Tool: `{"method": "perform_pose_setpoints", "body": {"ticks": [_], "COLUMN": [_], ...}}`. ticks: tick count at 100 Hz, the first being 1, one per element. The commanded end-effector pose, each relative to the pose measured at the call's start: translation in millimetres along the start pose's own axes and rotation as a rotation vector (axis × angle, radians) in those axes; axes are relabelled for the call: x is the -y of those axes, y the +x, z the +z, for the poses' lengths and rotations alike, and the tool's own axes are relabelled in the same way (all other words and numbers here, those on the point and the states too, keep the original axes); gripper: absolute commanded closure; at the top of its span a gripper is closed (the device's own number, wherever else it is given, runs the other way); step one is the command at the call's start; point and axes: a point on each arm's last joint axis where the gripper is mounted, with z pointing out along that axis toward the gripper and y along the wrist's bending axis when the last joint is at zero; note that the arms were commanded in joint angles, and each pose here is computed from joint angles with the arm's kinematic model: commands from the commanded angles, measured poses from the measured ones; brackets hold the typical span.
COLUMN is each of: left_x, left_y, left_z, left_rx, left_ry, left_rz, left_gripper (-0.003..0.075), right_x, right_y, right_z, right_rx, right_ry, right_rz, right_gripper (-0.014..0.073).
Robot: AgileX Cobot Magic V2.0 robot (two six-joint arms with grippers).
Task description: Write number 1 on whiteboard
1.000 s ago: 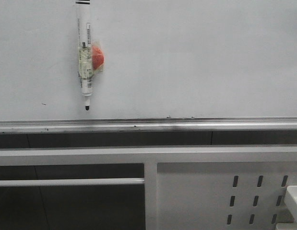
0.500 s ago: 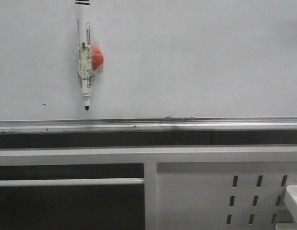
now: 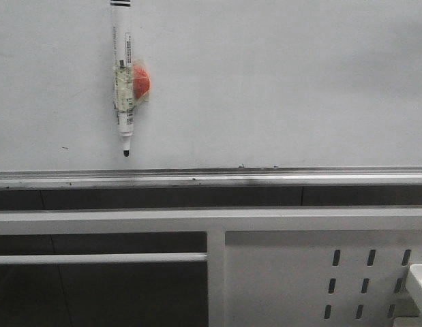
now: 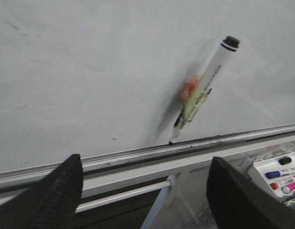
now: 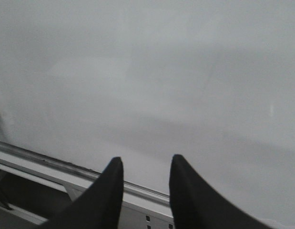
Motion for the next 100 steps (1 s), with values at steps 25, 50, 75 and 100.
{"method": "perform_pose_setpoints", "body": {"ticks": [25,50,75,100], "left_x": [39,43,44,43], "left_y": [0,24,37,49], "left_z": [54,92,108,116], "left_rx": [0.15,0.215,0.316,0.314], "left_ry": [0.101,-0.012,-0.05,-0.044], "left_rz": [0.173,0.236,0.226,0.125], "left_gripper": [0.023,0.0246,0.0246,0.0247], "right_x": [-7,-7,-7,-7], "right_y": [-17,-18,-21,-24], "right_z": [-5,-5,-6,-6], "right_rx": [0.123,0.129,0.158,0.199], "right_ry": [-0.05,-0.05,-0.05,-0.051], "right_rz": [-0.019,-0.019,-0.019,-0.017], "right_gripper": [0.0383,0.0383,0.0383,0.0383]}}
